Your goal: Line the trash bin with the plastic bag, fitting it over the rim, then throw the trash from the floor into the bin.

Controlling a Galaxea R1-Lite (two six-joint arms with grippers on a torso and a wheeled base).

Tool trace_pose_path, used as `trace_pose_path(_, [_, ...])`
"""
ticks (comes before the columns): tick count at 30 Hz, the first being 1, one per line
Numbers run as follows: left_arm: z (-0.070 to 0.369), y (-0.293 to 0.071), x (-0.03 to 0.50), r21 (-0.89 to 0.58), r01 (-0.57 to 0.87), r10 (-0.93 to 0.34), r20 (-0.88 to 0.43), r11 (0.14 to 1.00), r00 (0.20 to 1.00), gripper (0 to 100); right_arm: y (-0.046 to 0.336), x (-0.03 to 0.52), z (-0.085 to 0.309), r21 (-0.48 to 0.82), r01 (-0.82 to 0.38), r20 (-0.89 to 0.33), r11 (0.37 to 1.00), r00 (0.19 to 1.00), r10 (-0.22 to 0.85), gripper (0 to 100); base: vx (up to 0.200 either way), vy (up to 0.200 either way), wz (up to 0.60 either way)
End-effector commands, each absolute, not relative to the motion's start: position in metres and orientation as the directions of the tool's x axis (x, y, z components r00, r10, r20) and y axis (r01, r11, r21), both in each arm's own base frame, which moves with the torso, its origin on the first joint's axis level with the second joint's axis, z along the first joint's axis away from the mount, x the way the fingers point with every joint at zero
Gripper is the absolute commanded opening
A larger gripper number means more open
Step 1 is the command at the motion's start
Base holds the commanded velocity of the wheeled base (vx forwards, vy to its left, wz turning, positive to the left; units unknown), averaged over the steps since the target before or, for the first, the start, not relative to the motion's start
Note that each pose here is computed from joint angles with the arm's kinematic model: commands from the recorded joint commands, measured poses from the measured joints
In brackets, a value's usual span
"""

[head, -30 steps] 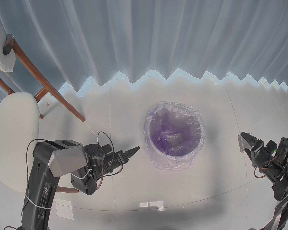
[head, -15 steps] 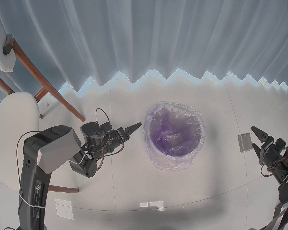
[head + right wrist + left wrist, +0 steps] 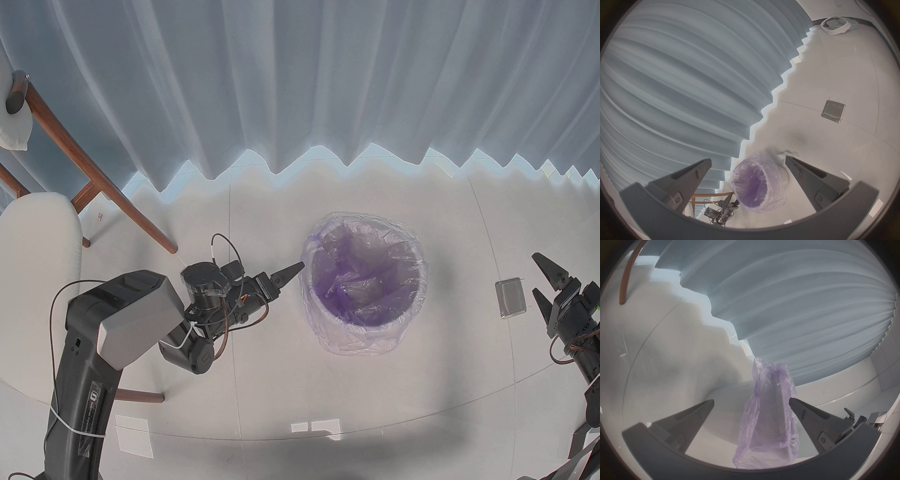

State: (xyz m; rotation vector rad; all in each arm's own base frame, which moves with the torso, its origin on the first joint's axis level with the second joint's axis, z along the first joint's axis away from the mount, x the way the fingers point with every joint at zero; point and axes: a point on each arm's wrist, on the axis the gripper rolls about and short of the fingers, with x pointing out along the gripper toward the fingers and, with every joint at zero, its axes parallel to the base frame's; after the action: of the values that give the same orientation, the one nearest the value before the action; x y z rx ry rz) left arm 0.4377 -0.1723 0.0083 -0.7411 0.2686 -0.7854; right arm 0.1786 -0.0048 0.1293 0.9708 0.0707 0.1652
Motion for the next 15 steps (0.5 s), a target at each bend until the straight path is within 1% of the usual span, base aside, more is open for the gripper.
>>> trace_pose_path(1, [-0.007,-0.179,0.437,-0.698,0.535,-0.731,0.023,0.476,0.681,100,-0.005,0.175,0.128,0.827,-0.103,0.009,0.553,0.985,0.171,100,0.0,0.0,0.0])
trace_pose_path(9, [-0.021,-0.181,0.444,-0.697,0.53,-0.724,0.021,0.484,0.689,100,-0.005,0.175,0.127,0.838,-0.099,0.007,0.536,0.985,0.171,100,0.0,0.0,0.0])
trace_pose_path(15, [-0.021,-0.182,0.45,-0.69,0.533,-0.707,0.043,0.49,0.706,100,-0.005,0.175,0.127,0.842,-0.098,0.007,0.53,0.985,0.171,100,0.0,0.0,0.0])
